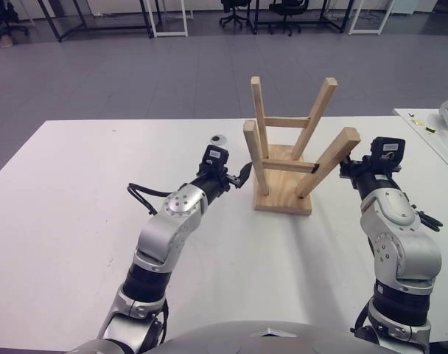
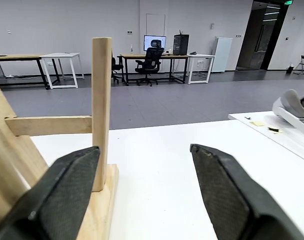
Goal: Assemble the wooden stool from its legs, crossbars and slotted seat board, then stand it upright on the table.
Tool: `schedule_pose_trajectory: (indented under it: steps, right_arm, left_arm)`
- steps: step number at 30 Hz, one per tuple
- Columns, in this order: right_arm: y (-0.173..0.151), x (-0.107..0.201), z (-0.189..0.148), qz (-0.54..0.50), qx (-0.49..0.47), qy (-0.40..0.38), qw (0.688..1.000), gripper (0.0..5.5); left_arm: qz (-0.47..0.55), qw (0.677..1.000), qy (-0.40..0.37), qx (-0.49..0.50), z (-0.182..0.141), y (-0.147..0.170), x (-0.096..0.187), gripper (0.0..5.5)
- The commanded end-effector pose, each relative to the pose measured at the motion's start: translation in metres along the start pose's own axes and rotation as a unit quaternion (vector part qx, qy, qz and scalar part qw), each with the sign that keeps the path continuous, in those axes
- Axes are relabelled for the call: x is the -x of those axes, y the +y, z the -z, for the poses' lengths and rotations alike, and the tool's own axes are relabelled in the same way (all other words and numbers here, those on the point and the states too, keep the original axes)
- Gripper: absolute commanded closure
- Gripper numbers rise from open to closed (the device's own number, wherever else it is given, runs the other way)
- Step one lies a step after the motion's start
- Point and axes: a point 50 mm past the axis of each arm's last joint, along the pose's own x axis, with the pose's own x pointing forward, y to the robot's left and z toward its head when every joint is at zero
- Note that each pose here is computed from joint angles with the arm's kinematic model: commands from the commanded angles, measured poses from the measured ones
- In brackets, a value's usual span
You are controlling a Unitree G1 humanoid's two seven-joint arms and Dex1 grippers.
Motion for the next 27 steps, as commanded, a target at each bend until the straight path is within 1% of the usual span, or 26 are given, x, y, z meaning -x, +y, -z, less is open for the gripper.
schedule_pose_trajectory:
  steps: [1,3,5,8,9,11,12,13,15,17,18,20,21,23,25,26,27]
  right_arm:
    - [-0.002,-0.008,0.018,-0.054,0.017,0.036,0.998,2.12]
    - [-0.006,-0.009,0.025,-0.058,0.027,0.047,0.997,2.12]
    - [-0.003,-0.01,0.033,-0.078,0.037,0.057,0.995,2.12]
    - [0.022,-0.01,0.032,-0.172,0.041,0.043,0.983,2.12]
    - [0.034,-0.007,0.028,-0.223,0.045,0.031,0.973,2.12]
    - [0.064,0.01,0.016,-0.374,0.033,0.002,0.927,2.12]
    - [0.075,0.02,0.011,-0.438,0.011,-0.009,0.899,2.12]
    - [0.081,0.027,0.007,-0.474,-0.012,-0.013,0.88,2.12]
    - [0.072,0.022,0.005,-0.472,-0.035,-0.015,0.881,2.12]
    - [0.048,0.007,0.012,-0.44,-0.021,0.002,0.898,2.12]
    - [0.036,0.004,0.017,-0.435,-0.008,0.021,0.9,2.12]
    - [0.016,0.003,0.031,-0.444,0.031,0.08,0.892,2.12]
    - [0.008,0.006,0.036,-0.46,0.045,0.11,0.88,2.12]
    - [-0.005,0.007,0.041,-0.474,0.059,0.141,0.867,2.12]
    - [-0.015,-0.004,0.038,-0.453,0.072,0.137,0.878,2.12]
    - [-0.019,-0.015,0.035,-0.425,0.077,0.124,0.893,2.12]
    - [-0.023,-0.031,0.029,-0.378,0.085,0.102,0.916,2.12]
  left_arm:
    - [0.024,1.0,-0.007,-0.018,-0.004,0.008,0.006,1.28]
    - [0.008,1.0,0.009,-0.025,0.004,0.021,0.016,1.28]
    - [0.0,1.0,0.018,-0.026,0.008,0.028,0.022,1.28]
    - [-0.017,0.998,0.05,-0.02,0.024,0.043,0.038,1.28]
    - [-0.026,0.997,0.072,-0.021,0.034,0.05,0.049,1.28]
    - [-0.049,0.991,0.118,-0.026,0.053,0.067,0.075,1.28]
    - [-0.059,0.99,0.127,-0.027,0.057,0.074,0.081,1.28]
    - [-0.064,0.989,0.127,-0.027,0.057,0.078,0.083,1.28]
    - [-0.065,0.991,0.113,-0.023,0.053,0.08,0.077,1.28]
    - [-0.064,0.992,0.106,-0.019,0.052,0.078,0.075,1.28]
    - [-0.065,0.992,0.104,-0.018,0.053,0.077,0.074,1.28]
    - [-0.069,0.992,0.101,-0.018,0.052,0.078,0.074,1.28]
    - [-0.069,0.992,0.099,-0.019,0.051,0.078,0.073,1.28]
    - [-0.069,0.993,0.095,-0.02,0.049,0.078,0.072,1.28]
    - [-0.068,0.993,0.092,-0.021,0.048,0.078,0.071,1.28]
    - [-0.068,0.993,0.091,-0.022,0.047,0.078,0.071,1.28]
    - [-0.068,0.993,0.09,-0.022,0.047,0.078,0.07,1.28]
